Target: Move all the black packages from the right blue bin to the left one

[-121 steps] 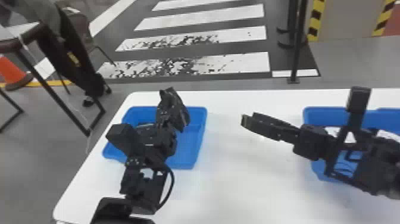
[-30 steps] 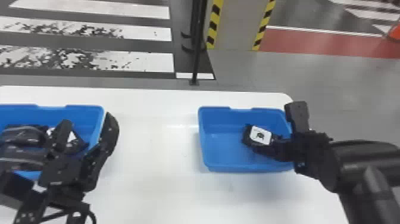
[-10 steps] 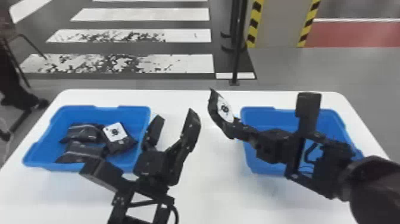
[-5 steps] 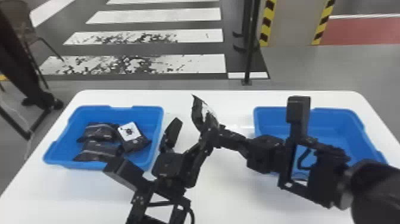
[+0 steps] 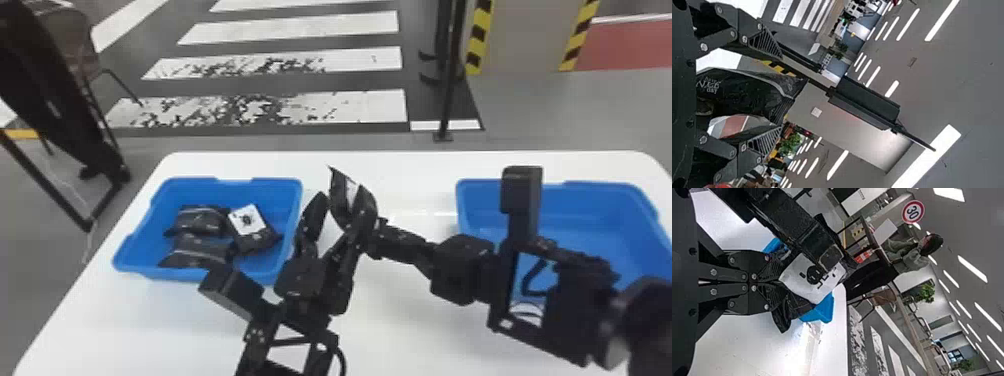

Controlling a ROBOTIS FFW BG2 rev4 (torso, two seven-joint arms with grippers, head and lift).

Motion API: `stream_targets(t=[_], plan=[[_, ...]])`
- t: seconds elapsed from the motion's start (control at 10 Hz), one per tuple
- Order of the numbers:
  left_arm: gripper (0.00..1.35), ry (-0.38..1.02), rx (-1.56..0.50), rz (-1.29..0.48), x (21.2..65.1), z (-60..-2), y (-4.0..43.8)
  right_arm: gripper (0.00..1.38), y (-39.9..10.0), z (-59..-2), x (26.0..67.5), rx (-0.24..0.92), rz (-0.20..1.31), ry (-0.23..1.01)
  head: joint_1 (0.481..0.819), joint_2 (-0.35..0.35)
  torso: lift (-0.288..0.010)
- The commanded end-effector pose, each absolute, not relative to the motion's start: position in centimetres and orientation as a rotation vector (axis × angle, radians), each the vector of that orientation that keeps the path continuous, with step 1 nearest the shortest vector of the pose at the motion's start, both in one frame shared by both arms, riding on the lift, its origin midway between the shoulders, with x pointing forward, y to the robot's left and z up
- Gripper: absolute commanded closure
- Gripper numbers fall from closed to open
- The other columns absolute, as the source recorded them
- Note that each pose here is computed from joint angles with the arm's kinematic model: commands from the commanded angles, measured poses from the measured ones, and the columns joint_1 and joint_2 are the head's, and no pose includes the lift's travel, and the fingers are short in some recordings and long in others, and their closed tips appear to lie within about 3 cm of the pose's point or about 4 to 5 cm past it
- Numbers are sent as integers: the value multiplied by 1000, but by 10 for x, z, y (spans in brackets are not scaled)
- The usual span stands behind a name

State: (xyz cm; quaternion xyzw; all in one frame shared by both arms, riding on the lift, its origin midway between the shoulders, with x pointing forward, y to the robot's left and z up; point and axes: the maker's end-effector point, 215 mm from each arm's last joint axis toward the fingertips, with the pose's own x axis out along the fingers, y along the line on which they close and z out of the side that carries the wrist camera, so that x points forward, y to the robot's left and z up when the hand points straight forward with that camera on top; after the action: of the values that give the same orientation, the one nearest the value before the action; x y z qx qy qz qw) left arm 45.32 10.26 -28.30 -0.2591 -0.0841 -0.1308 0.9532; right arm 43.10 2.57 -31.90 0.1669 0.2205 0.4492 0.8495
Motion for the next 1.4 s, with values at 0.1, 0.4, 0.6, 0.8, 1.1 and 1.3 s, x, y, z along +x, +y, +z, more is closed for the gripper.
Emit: stream_targets(t=[0.1,0.4,0.6,0.8,1.1,1.3], plan=[[1213,-155,-518,-261,454,-289,103,1170,27,-313,433,361,950,447,695,164,-174],[1213,-174,-507,-262,454,-284,105,1170,28,-307,437,363,952,425,695,163,-174],[1213,-198,-484,-232,457,-280,121,1156,33,-309,438,392,968,429,695,170,-174],[1213,-222,-434,-184,465,-281,146,1038,30,-318,443,428,974,448,695,190,-174],[1213,-244,-139,40,505,-311,253,248,25,-324,448,487,971,446,695,250,-174],[1207,-225,119,208,516,-326,337,127,21,-315,453,457,969,406,695,321,-174]])
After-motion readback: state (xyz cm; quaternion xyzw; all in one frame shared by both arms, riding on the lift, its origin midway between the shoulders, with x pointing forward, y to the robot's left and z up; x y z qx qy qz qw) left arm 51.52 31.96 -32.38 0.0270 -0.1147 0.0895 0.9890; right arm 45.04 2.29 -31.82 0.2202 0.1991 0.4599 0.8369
